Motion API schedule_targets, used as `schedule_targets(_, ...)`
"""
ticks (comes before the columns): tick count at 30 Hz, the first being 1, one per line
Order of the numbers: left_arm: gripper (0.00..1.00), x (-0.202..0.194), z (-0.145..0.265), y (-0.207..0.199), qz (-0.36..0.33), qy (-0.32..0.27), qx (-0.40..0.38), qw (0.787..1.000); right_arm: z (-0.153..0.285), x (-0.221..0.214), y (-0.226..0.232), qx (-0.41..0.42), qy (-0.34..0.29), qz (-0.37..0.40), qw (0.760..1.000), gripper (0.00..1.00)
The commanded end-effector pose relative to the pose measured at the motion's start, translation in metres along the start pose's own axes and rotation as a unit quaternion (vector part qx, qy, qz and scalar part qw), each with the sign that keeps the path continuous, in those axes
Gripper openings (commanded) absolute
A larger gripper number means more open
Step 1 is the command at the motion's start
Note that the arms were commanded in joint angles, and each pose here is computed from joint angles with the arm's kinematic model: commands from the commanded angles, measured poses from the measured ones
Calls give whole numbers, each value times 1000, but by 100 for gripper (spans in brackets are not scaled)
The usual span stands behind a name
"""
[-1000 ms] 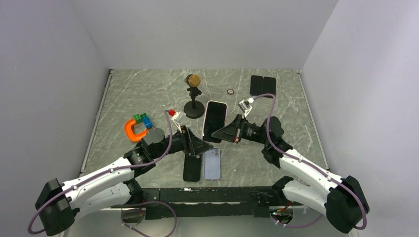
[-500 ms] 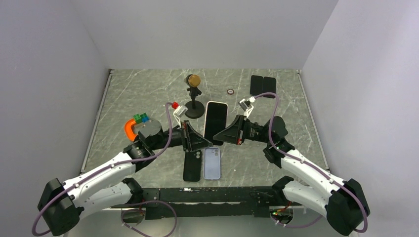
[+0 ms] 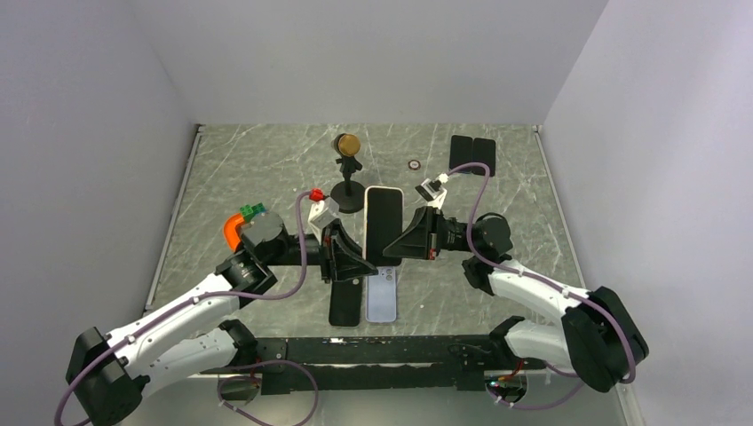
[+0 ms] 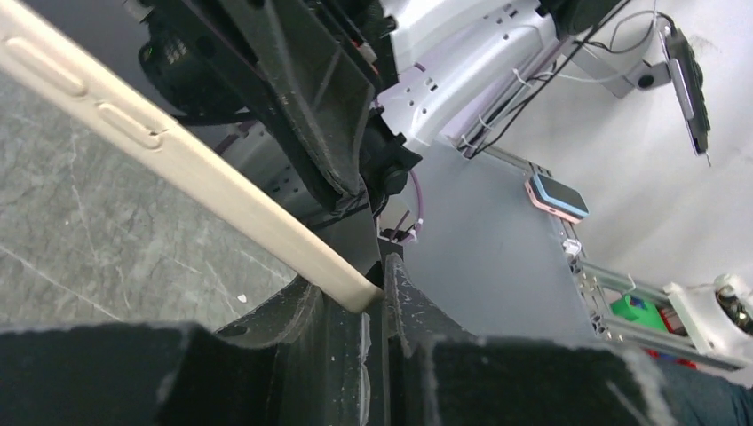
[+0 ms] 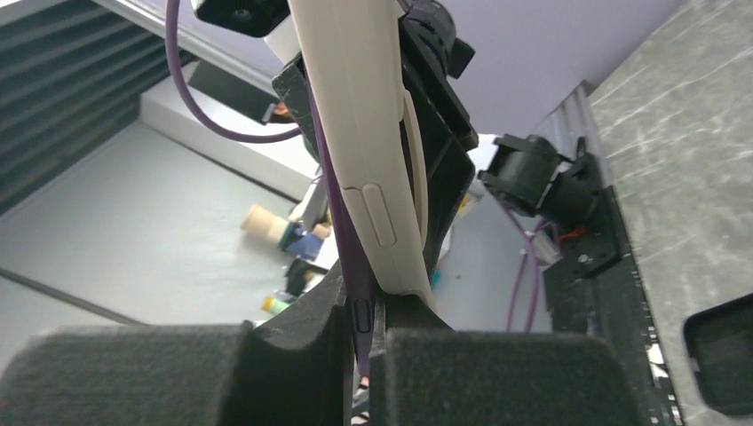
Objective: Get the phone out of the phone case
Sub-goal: Remove the phone case from the phone.
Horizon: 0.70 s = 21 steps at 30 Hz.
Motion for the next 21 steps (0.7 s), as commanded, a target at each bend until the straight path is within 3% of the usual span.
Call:
schedule_targets(1,0,-14,5,14,-93,53,-6,994,3,-8,51,96,33,-42,994,0)
schedule_targets(13,0,-19,9,30,-47,53,70,995,3,-8,51,103,27,-37,994,0)
schedule_targets(21,0,-6,9,21,-34,12,64,997,-10,-3,35,38,17,-17,999,0)
Point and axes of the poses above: each gripper's point midway between its finger pads, its own z axis back along the fingers, its own y axis along the line the jaws close on, x = y × z, the point moved 8 cm from there along z, back along the fingers, and after that the axes turned 4 degrees about -z, right-handed, at the moved point
